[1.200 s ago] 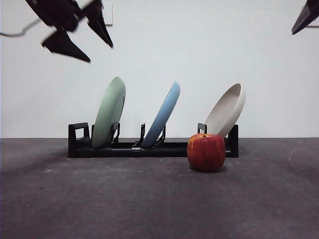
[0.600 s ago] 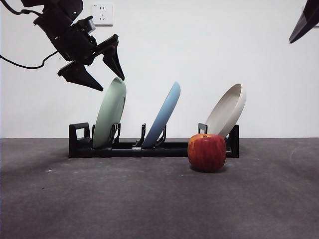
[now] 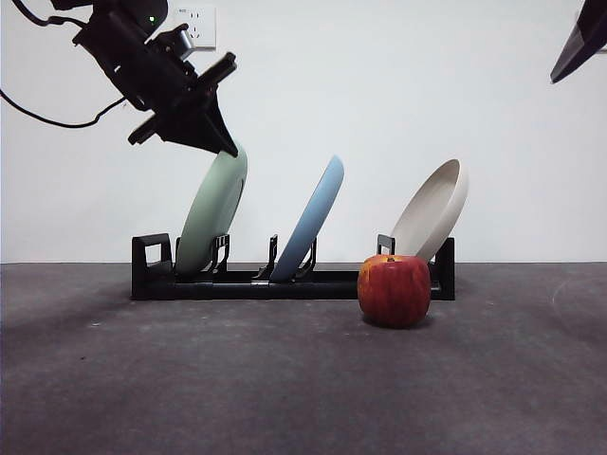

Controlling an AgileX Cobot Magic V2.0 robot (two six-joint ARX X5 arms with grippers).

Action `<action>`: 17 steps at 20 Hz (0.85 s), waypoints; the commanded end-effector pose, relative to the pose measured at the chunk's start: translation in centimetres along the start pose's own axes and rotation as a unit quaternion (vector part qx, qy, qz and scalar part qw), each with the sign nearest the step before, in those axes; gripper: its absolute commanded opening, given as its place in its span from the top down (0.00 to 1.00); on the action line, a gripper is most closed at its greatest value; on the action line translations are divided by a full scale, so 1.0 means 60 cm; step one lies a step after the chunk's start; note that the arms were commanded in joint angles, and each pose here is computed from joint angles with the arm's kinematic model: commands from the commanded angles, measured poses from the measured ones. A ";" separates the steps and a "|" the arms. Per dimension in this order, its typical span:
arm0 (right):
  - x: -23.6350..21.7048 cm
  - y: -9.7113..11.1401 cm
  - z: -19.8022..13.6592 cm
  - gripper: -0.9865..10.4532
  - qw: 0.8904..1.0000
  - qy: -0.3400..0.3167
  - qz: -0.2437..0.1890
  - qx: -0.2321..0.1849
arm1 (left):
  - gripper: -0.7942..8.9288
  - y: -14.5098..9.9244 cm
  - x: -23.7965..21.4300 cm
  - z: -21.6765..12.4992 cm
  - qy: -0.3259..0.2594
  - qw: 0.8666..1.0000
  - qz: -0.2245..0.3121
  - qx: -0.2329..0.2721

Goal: Take the green plate from the plate rack,put the plate on the table,take the apple from the table,put the apple in the plate

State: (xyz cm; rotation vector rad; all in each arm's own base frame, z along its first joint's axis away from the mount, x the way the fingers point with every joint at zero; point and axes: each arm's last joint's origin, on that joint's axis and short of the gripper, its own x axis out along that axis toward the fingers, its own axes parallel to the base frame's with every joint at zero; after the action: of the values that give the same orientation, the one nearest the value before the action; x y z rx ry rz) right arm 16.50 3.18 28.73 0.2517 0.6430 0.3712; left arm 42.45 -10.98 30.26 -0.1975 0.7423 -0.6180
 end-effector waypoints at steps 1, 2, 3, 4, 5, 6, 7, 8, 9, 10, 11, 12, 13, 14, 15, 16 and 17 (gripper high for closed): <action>0.000 0.001 0.002 0.64 1.000 -0.004 0.000 -0.006 | 0.93 -0.026 -0.040 0.023 -0.027 0.999 -0.012 0.026; 0.000 0.001 0.002 0.64 1.000 -0.004 0.000 -0.006 | 0.93 -0.038 -0.056 0.029 -0.035 0.999 -0.014 0.031; 0.000 0.001 0.002 0.64 1.000 -0.004 0.000 -0.006 | 0.93 -0.055 -0.078 0.037 -0.042 0.998 -0.018 0.038; 0.000 0.001 0.002 0.64 1.000 -0.004 0.000 -0.006 | 0.93 -0.070 -0.096 0.041 -0.047 0.998 -0.022 0.043; 0.000 0.001 0.002 0.64 1.000 -0.004 0.000 -0.006 | 0.93 -0.087 -0.119 0.044 -0.054 0.997 -0.027 0.052; 0.000 0.001 0.002 0.64 1.000 -0.004 0.000 -0.006 | 0.93 -0.107 -0.146 0.043 -0.057 0.995 -0.037 0.068; 0.000 0.001 0.003 0.64 1.000 -0.005 0.000 -0.006 | 0.93 -0.123 -0.167 0.040 -0.055 0.994 -0.044 0.081; 0.000 0.001 0.003 0.64 1.000 -0.006 0.000 -0.007 | 0.93 -0.145 -0.195 0.033 -0.048 0.993 -0.048 0.099; 0.000 0.001 0.004 0.64 1.000 -0.008 0.001 -0.007 | 0.93 -0.162 -0.216 0.025 -0.040 0.991 -0.051 0.115; 0.000 0.001 0.005 0.64 1.000 -0.012 0.001 -0.009 | 0.93 -0.183 -0.241 0.013 -0.026 0.989 -0.055 0.135; 0.000 0.002 0.006 0.64 1.000 -0.016 0.002 -0.010 | 0.93 -0.201 -0.261 0.000 -0.011 0.986 -0.061 0.152; 0.000 0.002 0.007 0.64 1.000 -0.018 0.003 -0.011 | 0.93 -0.218 -0.279 -0.014 0.006 0.984 -0.059 0.170; 0.000 0.002 0.007 0.64 1.000 -0.019 0.003 -0.011 | 0.93 -0.233 -0.290 -0.026 0.021 0.980 -0.049 0.191; 0.000 0.002 0.008 0.64 1.000 -0.020 0.003 -0.011 | 0.93 -0.251 -0.301 -0.040 0.041 0.976 -0.025 0.214; 0.000 0.002 0.008 0.64 1.000 -0.020 0.003 -0.011 | 0.93 -0.266 -0.305 -0.052 0.058 0.972 0.007 0.229; 0.000 0.002 0.008 0.64 1.000 -0.020 0.003 -0.011 | 0.93 -0.281 -0.304 -0.063 0.074 0.966 0.036 0.244; 0.000 0.002 0.008 0.64 1.000 -0.020 0.003 -0.011 | 0.93 -0.295 -0.301 -0.074 0.091 0.961 0.051 0.258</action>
State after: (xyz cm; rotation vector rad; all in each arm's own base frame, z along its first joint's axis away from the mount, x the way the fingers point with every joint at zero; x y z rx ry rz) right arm 16.67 3.20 28.99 0.2492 0.6109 0.3761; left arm 20.88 -14.05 44.25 0.3387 0.7499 -0.7198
